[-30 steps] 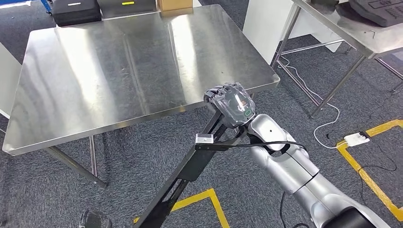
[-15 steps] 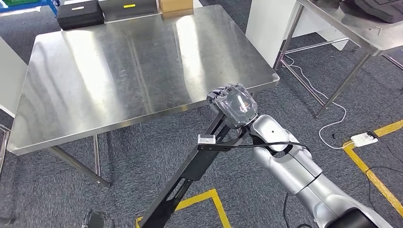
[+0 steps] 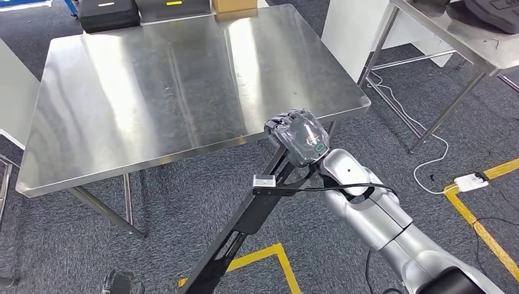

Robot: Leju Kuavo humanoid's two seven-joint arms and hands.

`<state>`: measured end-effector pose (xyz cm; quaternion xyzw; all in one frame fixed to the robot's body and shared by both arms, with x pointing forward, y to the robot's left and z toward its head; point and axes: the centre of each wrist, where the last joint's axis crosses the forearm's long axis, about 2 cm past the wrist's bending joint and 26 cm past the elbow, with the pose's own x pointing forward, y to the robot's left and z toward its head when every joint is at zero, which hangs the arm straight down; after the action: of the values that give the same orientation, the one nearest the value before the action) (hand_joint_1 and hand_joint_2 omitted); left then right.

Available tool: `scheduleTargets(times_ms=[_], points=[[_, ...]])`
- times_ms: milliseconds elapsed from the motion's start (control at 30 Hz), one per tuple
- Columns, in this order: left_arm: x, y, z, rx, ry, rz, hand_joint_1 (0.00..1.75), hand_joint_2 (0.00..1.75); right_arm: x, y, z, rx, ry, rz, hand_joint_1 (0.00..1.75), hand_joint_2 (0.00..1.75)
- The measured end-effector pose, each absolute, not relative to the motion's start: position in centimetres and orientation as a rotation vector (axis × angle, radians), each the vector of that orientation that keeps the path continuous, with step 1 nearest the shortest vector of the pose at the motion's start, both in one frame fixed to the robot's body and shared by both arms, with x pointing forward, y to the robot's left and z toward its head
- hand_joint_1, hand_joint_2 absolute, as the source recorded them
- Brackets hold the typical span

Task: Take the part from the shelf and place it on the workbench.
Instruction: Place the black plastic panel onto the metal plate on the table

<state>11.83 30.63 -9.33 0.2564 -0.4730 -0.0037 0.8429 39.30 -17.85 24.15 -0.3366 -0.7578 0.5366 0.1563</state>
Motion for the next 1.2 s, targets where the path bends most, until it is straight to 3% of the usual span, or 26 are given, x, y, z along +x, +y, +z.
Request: scheduleTargets(times_ms=[1200], points=[[12.4, 30.5, -9.2, 0.539, -1.008, -0.026, 0.00, 1.75, 39.1, -19.4, 23.4, -1.015, -2.121, 1.561, 1.62, 1.75]])
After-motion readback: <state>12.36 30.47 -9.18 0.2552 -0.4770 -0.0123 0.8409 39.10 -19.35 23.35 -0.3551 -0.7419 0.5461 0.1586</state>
